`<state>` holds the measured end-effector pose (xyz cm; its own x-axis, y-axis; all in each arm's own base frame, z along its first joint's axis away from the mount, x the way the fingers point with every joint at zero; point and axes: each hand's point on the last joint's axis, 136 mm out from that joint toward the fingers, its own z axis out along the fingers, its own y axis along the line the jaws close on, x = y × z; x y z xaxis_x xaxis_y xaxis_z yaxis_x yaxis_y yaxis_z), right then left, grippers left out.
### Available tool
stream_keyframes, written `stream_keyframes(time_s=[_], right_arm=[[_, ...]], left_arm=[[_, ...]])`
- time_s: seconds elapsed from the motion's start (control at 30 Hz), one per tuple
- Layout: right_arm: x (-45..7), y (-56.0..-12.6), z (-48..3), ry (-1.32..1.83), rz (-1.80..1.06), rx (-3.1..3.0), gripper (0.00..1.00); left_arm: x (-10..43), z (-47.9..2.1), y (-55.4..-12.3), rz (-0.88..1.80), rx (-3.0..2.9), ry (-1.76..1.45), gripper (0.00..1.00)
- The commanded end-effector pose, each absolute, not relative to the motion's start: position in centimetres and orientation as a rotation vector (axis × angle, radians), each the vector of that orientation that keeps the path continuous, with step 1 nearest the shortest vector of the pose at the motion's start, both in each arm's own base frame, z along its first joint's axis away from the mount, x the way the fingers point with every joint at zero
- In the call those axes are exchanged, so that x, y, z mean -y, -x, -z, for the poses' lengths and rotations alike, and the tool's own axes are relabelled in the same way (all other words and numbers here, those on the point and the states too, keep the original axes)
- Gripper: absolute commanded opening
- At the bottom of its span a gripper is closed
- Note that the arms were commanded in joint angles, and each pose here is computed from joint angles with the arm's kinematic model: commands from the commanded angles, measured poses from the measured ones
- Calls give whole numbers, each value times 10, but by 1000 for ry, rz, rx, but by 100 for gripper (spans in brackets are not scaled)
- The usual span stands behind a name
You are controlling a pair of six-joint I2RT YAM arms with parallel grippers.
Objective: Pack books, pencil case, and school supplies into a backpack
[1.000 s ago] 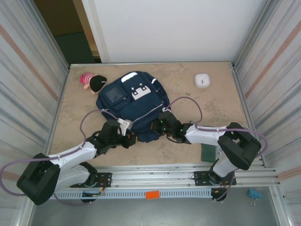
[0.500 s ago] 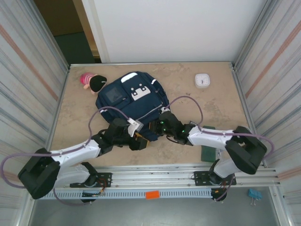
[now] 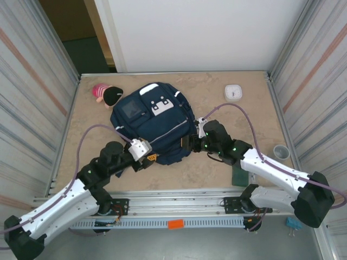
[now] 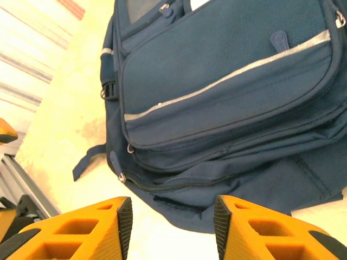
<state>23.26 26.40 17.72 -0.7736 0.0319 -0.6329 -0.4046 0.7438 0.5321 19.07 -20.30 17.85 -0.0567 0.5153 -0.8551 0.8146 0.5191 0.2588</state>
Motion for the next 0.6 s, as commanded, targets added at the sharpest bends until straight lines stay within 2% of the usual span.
stream_keyframes(time_s=[0.0,0.23,0.57], right_arm=[[-267,-221,-168,325,-926,-2341,45],[-289,-220,-166,366,-1004,-2327,45],[-297,-222,-164,360,-1034,-2279,49]], left_arm=[[186,-153,-185,121,-1729,-1469,64],[152,-100,-188,-128,-1931,-1802,70],[169,-100,-226,48,-1709,-1799,70]])
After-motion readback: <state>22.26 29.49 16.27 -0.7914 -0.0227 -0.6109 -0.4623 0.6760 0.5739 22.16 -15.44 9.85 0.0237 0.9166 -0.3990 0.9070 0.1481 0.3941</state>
